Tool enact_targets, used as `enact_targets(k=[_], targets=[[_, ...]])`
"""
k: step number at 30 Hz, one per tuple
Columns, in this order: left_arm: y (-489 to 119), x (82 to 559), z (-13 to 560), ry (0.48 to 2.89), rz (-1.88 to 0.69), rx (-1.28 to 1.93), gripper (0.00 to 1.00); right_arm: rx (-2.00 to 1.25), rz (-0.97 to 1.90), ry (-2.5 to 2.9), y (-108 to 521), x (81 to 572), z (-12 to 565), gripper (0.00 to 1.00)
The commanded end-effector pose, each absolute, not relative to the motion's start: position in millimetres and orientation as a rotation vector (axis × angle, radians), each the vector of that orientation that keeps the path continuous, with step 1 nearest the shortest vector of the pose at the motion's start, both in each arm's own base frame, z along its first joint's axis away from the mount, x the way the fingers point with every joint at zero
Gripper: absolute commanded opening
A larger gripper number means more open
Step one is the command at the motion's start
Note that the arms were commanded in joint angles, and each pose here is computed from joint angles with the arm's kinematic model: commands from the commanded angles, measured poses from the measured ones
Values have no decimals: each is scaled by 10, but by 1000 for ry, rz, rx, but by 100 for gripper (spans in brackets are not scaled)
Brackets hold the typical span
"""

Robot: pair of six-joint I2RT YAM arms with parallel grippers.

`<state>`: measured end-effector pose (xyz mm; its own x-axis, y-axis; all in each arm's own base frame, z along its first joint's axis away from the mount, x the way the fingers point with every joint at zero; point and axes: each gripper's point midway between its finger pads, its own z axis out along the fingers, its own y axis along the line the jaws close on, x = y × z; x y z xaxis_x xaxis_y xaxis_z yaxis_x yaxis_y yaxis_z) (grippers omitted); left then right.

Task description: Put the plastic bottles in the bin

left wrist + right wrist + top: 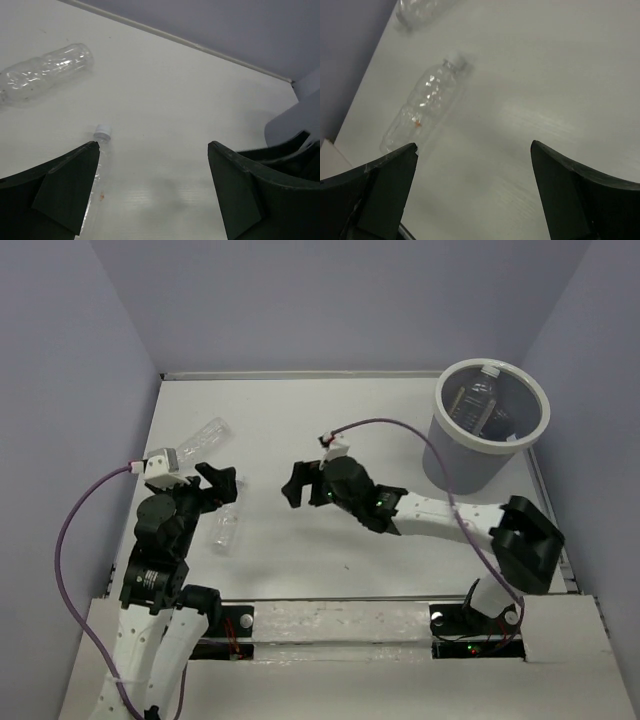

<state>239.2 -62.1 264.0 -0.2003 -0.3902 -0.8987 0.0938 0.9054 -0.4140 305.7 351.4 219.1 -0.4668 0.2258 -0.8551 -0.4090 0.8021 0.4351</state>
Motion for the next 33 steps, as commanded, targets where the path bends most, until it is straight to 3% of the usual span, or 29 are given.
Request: enact_targets(k=[1, 3, 9, 24, 27, 30, 33], targets=[[-153, 2395, 2793, 1640, -266, -460, 99, -143, 1104, 1973, 4607, 2626, 2041, 100], [-98, 2384, 2752, 1633, -260, -523, 99, -140, 1157, 1970, 4893, 2614, 2092, 100], [-33, 2374, 2734, 1624, -243, -577, 99, -128, 999, 2105, 5334, 2893, 1378, 100], [-238, 2365, 2770, 1633, -323, -471, 99, -153, 914, 2228, 5776, 3032, 634, 98], [-249, 2367, 2777, 1633, -327, -465, 99, -120, 876, 2231, 5718, 3069, 549, 79], [-254, 2369, 2774, 1636, -328, -462, 99, -61, 861, 2208, 5598, 3092, 627, 49], [-262, 2372, 2766, 1638, -331, -457, 99, -32, 822, 2196, 5376, 3060, 692, 40]])
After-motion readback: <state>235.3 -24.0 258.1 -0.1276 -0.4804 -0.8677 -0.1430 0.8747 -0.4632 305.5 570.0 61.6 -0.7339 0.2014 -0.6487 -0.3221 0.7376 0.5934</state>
